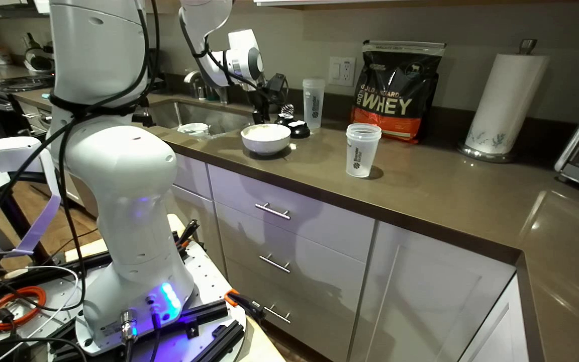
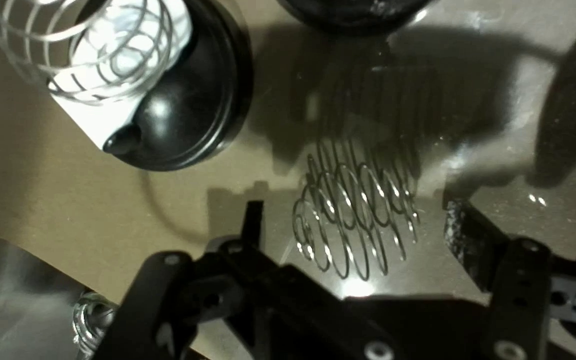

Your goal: Put the silver spring in the white container

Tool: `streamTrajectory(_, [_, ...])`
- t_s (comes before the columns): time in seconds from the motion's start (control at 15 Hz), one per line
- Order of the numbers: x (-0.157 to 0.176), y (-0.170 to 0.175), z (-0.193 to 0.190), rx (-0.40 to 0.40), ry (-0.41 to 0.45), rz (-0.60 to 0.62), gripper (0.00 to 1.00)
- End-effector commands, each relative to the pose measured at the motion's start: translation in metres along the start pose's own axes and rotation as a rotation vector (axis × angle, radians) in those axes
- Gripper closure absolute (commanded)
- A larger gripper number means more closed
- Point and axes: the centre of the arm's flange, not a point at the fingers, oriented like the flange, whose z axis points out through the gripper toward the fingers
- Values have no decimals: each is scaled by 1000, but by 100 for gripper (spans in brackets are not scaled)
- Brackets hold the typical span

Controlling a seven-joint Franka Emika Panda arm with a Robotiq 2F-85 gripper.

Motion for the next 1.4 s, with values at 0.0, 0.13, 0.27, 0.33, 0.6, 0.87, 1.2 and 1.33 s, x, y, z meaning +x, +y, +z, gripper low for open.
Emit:
streamTrajectory(0.0, [-3,6,4,4,-11,-52,11])
streamTrajectory(0.13, [-2,5,4,6,-11,-61,15])
streamTrajectory(0.27, [-3,5,5,8,-11,-66,14])
streamTrajectory(0.33, [-3,5,6,9,-11,-68,15])
streamTrajectory(0.6, [-3,4,7,12,-12,-78,28])
streamTrajectory(0.87, [-3,4,7,13,-13,-81,35])
streamTrajectory(1.2, [-2,3,3,13,-20,-86,37])
streamTrajectory(1.33, [-2,2,1,10,-25,-88,37])
